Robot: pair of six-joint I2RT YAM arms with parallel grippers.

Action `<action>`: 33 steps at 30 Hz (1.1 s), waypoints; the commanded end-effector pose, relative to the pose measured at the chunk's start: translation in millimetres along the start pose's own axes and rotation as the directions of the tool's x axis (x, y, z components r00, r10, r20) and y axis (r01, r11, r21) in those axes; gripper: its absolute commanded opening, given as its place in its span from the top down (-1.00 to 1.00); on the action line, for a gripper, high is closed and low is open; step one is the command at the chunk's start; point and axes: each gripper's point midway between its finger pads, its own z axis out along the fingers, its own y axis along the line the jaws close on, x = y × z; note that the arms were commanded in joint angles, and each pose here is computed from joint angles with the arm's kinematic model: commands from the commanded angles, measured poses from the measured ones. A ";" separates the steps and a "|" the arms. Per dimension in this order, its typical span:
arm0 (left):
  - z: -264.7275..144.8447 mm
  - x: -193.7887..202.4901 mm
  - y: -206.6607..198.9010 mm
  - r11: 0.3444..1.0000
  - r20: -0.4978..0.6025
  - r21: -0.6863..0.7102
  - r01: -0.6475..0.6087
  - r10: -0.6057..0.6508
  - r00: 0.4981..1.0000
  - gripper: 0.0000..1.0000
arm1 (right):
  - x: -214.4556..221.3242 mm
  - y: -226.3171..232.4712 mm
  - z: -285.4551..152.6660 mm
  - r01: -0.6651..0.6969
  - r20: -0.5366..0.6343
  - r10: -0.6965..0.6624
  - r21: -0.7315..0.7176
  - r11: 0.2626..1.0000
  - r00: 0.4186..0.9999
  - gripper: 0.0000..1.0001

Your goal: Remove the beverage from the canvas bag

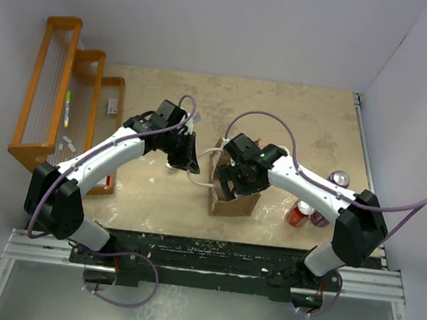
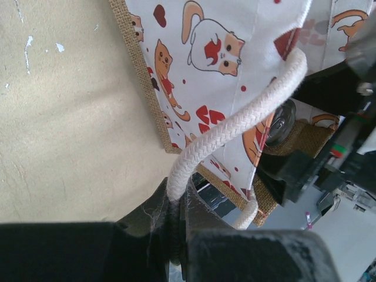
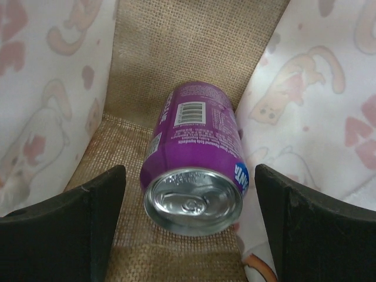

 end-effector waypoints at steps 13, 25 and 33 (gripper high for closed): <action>-1.6 -9.0 -6.1 1.000 0.043 0.028 -0.001 0.000 0.999 1.00 | 31.6 -1.9 15.2 0.050 -0.119 -0.042 0.063 0.997 0.992 -0.63; 4.9 -15.7 -9.2 0.999 0.038 0.041 -0.010 0.009 0.999 1.00 | 6.3 10.9 -10.3 0.032 -0.031 -0.032 0.003 0.999 0.999 0.18; 6.0 -17.5 -10.0 0.999 0.033 0.041 -0.018 0.016 0.999 1.00 | -12.4 15.1 -19.0 0.012 0.010 -0.012 0.006 1.000 1.000 0.72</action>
